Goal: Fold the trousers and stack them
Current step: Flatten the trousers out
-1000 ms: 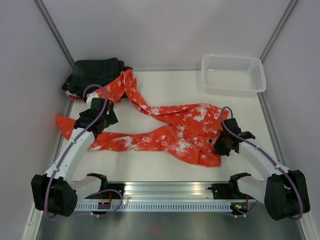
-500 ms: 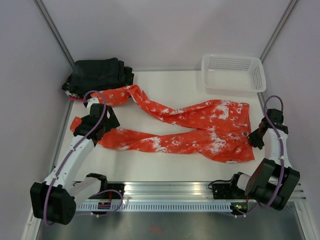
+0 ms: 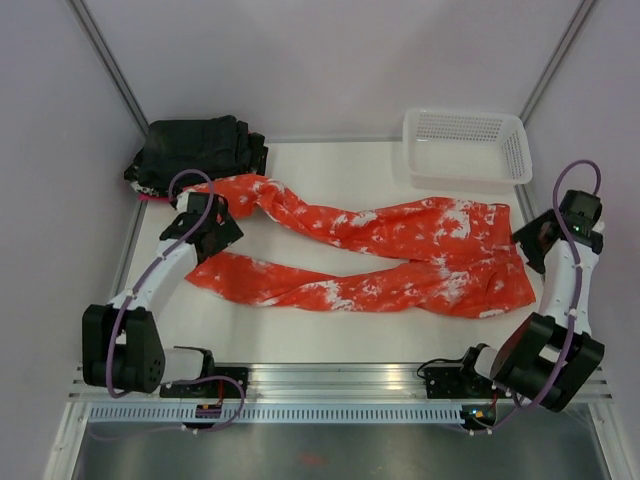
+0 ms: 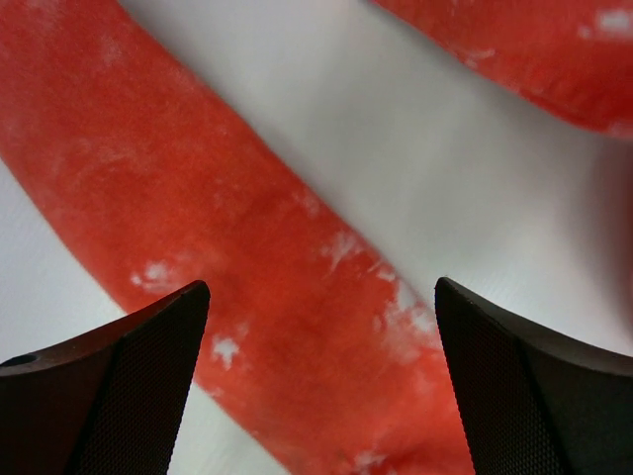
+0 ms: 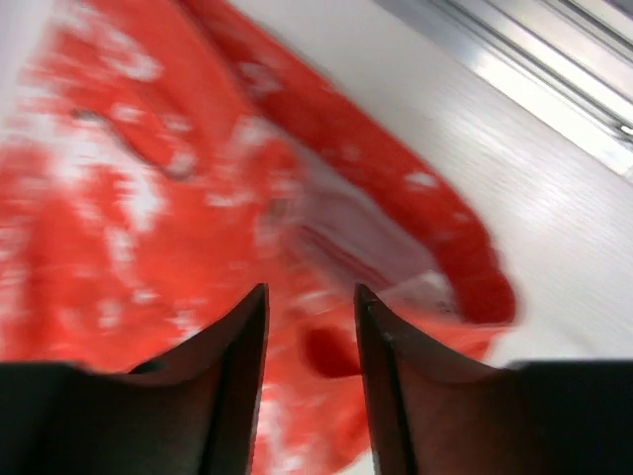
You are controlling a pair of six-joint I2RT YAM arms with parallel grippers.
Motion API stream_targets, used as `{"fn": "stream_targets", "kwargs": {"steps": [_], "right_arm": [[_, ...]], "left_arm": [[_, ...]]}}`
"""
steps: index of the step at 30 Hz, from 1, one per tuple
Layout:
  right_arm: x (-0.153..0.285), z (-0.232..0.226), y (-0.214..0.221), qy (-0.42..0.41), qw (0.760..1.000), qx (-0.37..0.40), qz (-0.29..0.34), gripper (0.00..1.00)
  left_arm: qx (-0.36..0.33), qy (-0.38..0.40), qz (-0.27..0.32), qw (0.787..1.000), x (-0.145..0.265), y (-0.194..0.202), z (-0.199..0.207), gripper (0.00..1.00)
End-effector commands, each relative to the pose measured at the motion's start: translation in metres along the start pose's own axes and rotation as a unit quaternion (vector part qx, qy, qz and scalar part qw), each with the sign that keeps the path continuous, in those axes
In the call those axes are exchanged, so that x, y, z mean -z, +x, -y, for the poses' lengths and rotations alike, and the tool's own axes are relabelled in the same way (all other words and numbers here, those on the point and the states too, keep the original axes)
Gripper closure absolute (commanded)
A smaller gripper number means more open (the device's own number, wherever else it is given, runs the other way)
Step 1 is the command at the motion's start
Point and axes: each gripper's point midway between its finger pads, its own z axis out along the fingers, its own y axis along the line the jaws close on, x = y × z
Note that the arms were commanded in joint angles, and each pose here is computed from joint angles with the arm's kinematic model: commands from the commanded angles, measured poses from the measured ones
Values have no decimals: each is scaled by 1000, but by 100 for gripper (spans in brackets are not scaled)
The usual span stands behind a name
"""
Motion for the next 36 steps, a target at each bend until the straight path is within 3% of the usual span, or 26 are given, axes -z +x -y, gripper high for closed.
{"fn": "stream_targets", "kwargs": {"steps": [1, 3, 5, 9, 12, 14, 16, 17, 18, 25, 31, 36], "right_arm": [[45, -70, -25, -126, 989, 53, 57, 28], [60, -98, -13, -167, 980, 93, 55, 14], [75, -116, -13, -188, 974, 116, 55, 8], [103, -123, -24, -203, 968, 117, 85, 6], [112, -129, -20, -237, 960, 117, 94, 7], [98, -126, -4, -240, 961, 119, 69, 7], [84, -119, 11, -233, 964, 121, 45, 7], [81, -117, 16, -234, 964, 122, 38, 7], [75, -114, 23, -233, 964, 122, 30, 7], [77, -110, 32, -244, 962, 123, 24, 7], [79, -108, 36, -248, 961, 119, 26, 8], [76, -103, 41, -245, 962, 115, 23, 8]], "left_arm": [[147, 69, 14, 987, -8, -44, 33, 0], [180, 107, -4, 978, -14, -48, 43, 0], [210, 130, 15, 969, -16, -64, 51, 0], [257, 151, 29, 954, -28, -79, 55, 0], [306, 159, 19, 938, -45, -70, 59, 0], [338, 147, -17, 930, -62, -47, 57, 0], [379, 182, 1, 907, -65, -54, 66, 2], [393, 179, -5, 902, -73, -35, 59, 4], [416, 210, 19, 885, -70, -50, 64, 5], [451, 238, 78, 857, -84, -57, 59, 7], [443, 251, 97, 855, -99, -62, 62, 9], [434, 265, 121, 852, -102, -68, 63, 17]]}}
